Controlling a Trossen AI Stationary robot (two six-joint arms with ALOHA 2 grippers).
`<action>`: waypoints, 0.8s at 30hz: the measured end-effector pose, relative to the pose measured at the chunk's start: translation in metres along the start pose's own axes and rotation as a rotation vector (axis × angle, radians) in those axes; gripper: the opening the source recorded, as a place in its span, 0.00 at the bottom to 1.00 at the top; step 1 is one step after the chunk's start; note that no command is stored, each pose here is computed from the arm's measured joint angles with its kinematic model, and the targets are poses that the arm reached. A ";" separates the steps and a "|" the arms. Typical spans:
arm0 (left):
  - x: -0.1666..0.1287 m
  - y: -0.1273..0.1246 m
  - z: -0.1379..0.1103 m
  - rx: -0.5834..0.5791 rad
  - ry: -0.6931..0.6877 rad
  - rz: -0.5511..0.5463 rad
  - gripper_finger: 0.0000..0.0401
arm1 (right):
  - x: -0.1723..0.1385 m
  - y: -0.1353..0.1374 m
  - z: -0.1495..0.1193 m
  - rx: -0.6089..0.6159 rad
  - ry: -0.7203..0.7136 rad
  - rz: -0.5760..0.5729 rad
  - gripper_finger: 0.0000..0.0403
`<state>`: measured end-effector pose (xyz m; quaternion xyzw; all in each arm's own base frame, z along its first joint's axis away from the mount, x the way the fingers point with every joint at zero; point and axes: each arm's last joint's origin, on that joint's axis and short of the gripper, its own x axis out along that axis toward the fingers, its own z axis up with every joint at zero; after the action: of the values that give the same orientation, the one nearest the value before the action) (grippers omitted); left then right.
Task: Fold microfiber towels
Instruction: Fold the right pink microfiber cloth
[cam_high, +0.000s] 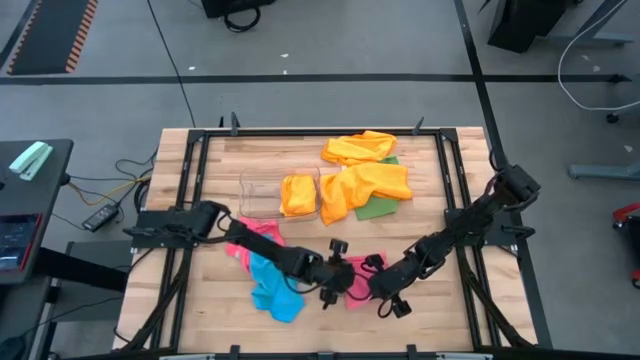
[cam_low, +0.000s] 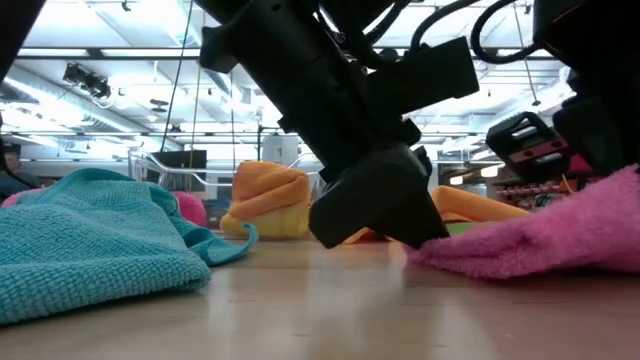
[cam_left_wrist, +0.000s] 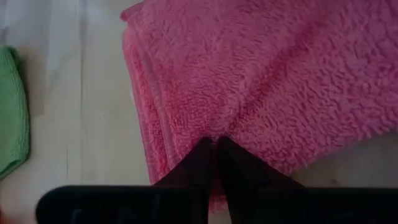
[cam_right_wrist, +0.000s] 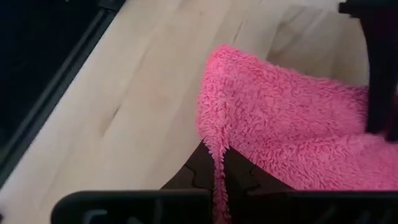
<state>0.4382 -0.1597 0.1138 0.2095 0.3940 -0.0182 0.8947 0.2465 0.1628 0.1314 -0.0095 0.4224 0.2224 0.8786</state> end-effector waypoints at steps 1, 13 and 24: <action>-0.001 -0.003 0.000 0.010 -0.002 -0.001 0.09 | 0.000 0.000 0.001 0.013 -0.007 0.001 0.03; -0.008 -0.013 0.001 0.094 0.009 0.043 0.08 | -0.006 -0.009 0.007 0.048 -0.017 -0.022 0.03; -0.037 -0.017 0.014 0.151 -0.016 0.076 0.05 | -0.005 -0.021 0.005 0.065 0.017 -0.042 0.03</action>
<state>0.4193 -0.1853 0.1431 0.2912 0.3761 -0.0157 0.8795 0.2563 0.1427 0.1347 0.0083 0.4366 0.1900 0.8793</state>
